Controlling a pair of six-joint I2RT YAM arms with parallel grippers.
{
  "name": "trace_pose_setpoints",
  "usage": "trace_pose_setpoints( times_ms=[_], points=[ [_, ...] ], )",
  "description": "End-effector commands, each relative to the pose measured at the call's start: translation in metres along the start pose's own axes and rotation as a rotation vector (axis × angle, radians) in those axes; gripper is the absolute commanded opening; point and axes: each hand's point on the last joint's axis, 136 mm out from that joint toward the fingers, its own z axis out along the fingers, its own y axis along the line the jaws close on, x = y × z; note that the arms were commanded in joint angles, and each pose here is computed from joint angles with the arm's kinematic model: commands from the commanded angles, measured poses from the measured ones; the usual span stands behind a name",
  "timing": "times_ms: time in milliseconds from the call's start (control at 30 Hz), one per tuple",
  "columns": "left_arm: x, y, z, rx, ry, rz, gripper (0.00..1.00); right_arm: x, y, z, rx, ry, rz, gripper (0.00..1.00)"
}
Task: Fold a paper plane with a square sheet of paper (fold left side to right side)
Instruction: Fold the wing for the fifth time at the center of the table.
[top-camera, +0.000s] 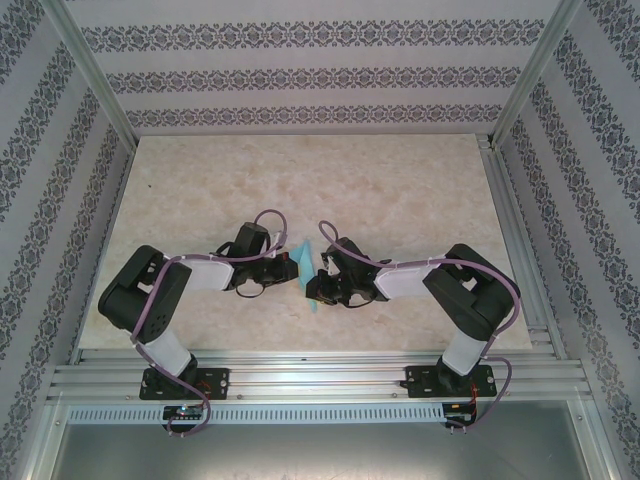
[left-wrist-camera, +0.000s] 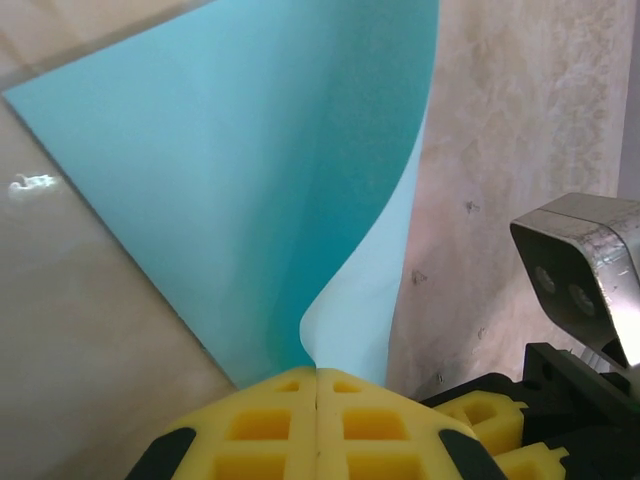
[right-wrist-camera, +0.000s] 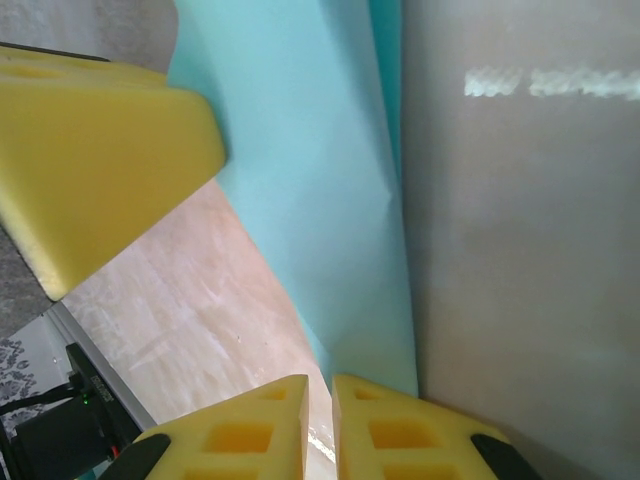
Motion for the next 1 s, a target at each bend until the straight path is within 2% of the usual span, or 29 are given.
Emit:
trace_pose_setpoints(
  times_ms=[0,333,567,767,967],
  points=[
    [-0.025,-0.006,-0.01,-0.003,-0.071,0.061,0.0,0.016,-0.016,0.006,0.067,0.058,0.0,0.15],
    [-0.009,0.03,0.001,-0.076,-0.05,0.037,0.0,-0.002,0.026,-0.011,-0.031,0.019,-0.079,0.2],
    [0.001,0.05,0.005,-0.101,-0.037,0.008,0.0,-0.01,0.029,-0.035,-0.013,-0.026,-0.104,0.2],
    [0.003,0.055,0.006,-0.11,-0.037,-0.001,0.0,-0.002,0.041,-0.016,-0.045,0.009,-0.109,0.18],
    [0.005,0.063,0.003,-0.122,-0.039,-0.018,0.0,-0.003,0.034,-0.004,-0.05,0.002,-0.073,0.16]
  ],
)
